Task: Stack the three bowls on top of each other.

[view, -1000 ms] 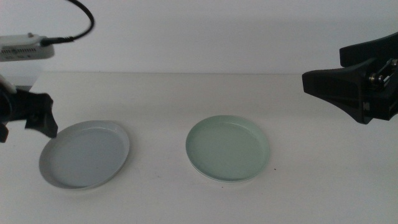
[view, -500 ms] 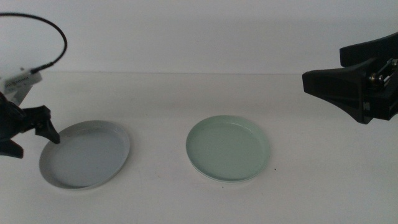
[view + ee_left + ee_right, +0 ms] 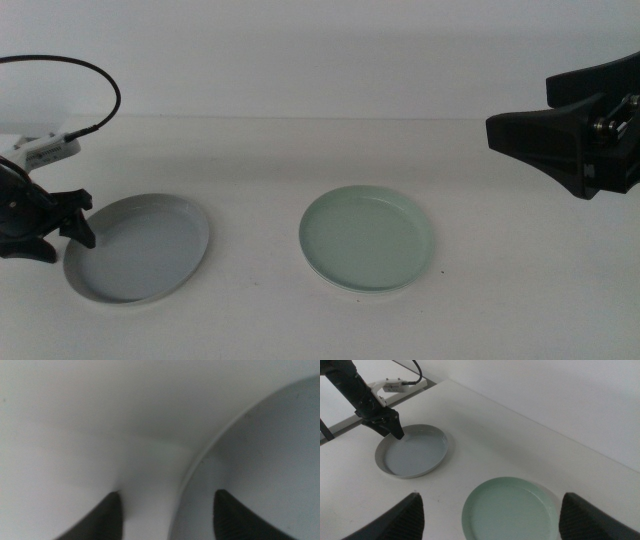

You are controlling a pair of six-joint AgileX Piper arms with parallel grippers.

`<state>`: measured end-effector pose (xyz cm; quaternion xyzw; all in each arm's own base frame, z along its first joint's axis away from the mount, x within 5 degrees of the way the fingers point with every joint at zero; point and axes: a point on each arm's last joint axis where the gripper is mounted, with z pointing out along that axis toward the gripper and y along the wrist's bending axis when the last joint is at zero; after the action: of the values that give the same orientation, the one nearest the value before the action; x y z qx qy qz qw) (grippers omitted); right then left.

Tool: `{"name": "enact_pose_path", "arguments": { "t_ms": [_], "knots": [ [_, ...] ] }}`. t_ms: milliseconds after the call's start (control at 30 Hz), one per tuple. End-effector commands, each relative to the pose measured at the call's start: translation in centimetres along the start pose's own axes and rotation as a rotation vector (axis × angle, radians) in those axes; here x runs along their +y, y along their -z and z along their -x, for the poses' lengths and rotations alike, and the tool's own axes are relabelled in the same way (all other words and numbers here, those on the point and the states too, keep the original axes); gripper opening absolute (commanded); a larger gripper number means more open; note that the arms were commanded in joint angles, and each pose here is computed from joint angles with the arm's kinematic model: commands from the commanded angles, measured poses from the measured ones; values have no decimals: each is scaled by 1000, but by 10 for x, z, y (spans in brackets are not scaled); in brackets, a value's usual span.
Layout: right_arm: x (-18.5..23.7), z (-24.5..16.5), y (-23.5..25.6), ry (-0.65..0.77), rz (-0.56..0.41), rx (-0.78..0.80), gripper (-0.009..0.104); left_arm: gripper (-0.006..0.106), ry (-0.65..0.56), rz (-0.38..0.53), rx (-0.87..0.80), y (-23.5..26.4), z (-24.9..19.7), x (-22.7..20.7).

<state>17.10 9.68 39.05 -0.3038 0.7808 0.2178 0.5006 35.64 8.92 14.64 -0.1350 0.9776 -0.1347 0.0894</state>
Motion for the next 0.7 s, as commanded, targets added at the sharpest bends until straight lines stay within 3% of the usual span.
{"name": "enact_pose_path", "arguments": {
  "t_ms": [0, 67, 233, 400, 500, 667],
  "knots": [
    [0, 0, 1, 4, -4, -7, 93, 57, 16, -7, 37, -13, -2, 4],
    [0, 0, 1, 4, -4, -7, 93, 47, 16, -7, 39, -14, -2, 4],
    [0, 0, 1, 4, -4, -7, 93, 0, 17, -12, 39, -11, -3, 2],
    [0, 0, 1, 2, -4, -7, 93, -2, 42, -44, 48, 9, 5, -8],
    [0, 0, 1, 2, -4, -7, 93, -2, -13, -76, 84, 30, 12, -32],
    [0, 0, 1, 2, -4, -7, 93, -2, -179, -82, 92, 44, 19, -109]
  ]
}}
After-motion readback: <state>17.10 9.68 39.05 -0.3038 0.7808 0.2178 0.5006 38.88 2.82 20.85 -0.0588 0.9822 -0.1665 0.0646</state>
